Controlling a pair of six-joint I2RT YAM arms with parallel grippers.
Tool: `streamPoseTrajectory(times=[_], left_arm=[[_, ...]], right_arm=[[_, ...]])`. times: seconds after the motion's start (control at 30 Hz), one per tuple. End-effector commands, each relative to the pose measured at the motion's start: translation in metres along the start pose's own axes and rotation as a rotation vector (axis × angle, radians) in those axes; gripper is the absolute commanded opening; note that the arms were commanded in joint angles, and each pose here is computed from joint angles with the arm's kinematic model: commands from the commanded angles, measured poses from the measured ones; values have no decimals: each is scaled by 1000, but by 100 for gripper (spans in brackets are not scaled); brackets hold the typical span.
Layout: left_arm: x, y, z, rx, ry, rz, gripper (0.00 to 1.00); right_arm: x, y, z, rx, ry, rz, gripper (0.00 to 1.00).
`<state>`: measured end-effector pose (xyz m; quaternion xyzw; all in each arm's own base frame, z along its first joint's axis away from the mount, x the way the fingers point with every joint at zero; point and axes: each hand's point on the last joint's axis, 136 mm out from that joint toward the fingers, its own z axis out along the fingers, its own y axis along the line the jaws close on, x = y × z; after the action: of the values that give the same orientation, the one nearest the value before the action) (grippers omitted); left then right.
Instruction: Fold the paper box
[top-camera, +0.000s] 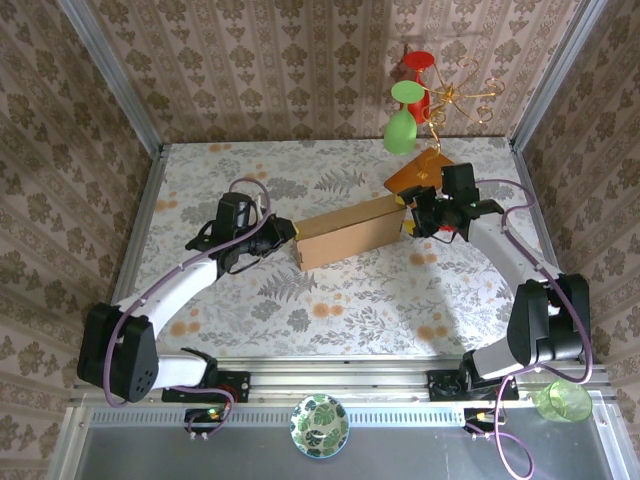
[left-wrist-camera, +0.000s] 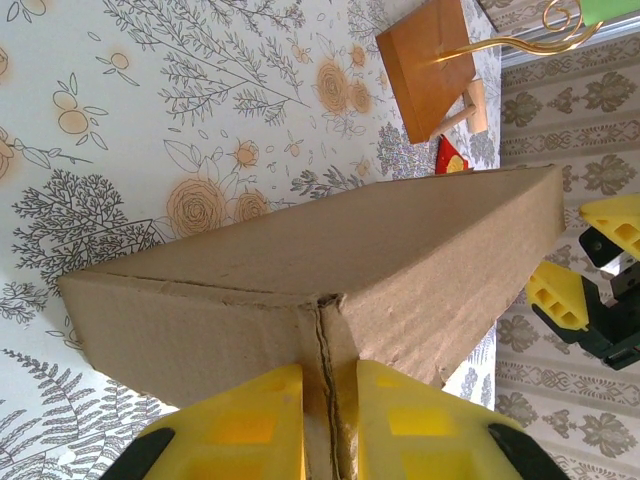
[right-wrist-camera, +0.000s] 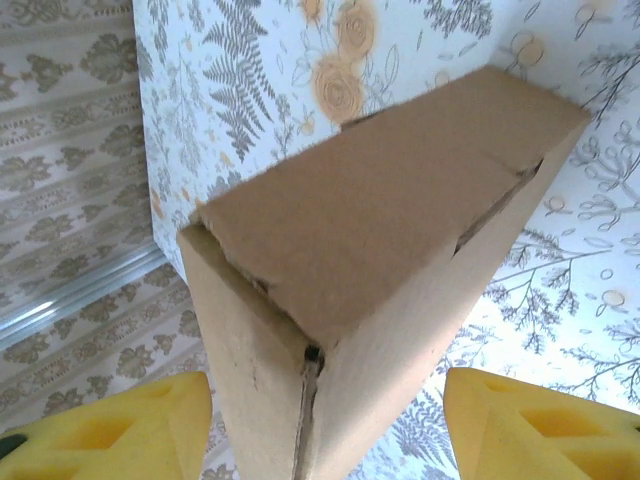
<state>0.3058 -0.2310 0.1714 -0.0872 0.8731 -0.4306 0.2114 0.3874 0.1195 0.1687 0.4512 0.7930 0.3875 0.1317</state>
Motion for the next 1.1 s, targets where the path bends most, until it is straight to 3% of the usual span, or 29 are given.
streamPoseTrajectory(times=[0.0, 0.2, 0.33, 0.5, 0.63, 0.73, 0.9, 1.07], left_arm=[[11, 12, 1, -52, 40, 7, 18], [9, 10, -1, -55, 27, 44, 18], [5, 4, -5, -47, 12, 122, 18], [23, -16, -5, -21, 28, 337, 18], [48, -10, -6, -65, 79, 463, 20], [66, 2, -7, -77, 105, 467, 23], [90, 15, -5, -66, 133, 437, 28], [88, 7, -11, -51, 115, 422, 34]], right_arm=[[3, -9, 6, 25, 34, -12, 56], [-2, -28, 10, 66, 36, 5, 42], [0, -31, 0, 57, 27, -14, 45], [6, -36, -21, 34, 9, -84, 45], [19, -73, -39, 125, 0, -85, 45], [28, -115, -60, 232, -36, -60, 51], [39, -156, -68, 269, -58, -8, 56], [35, -148, -72, 261, -84, -14, 56]])
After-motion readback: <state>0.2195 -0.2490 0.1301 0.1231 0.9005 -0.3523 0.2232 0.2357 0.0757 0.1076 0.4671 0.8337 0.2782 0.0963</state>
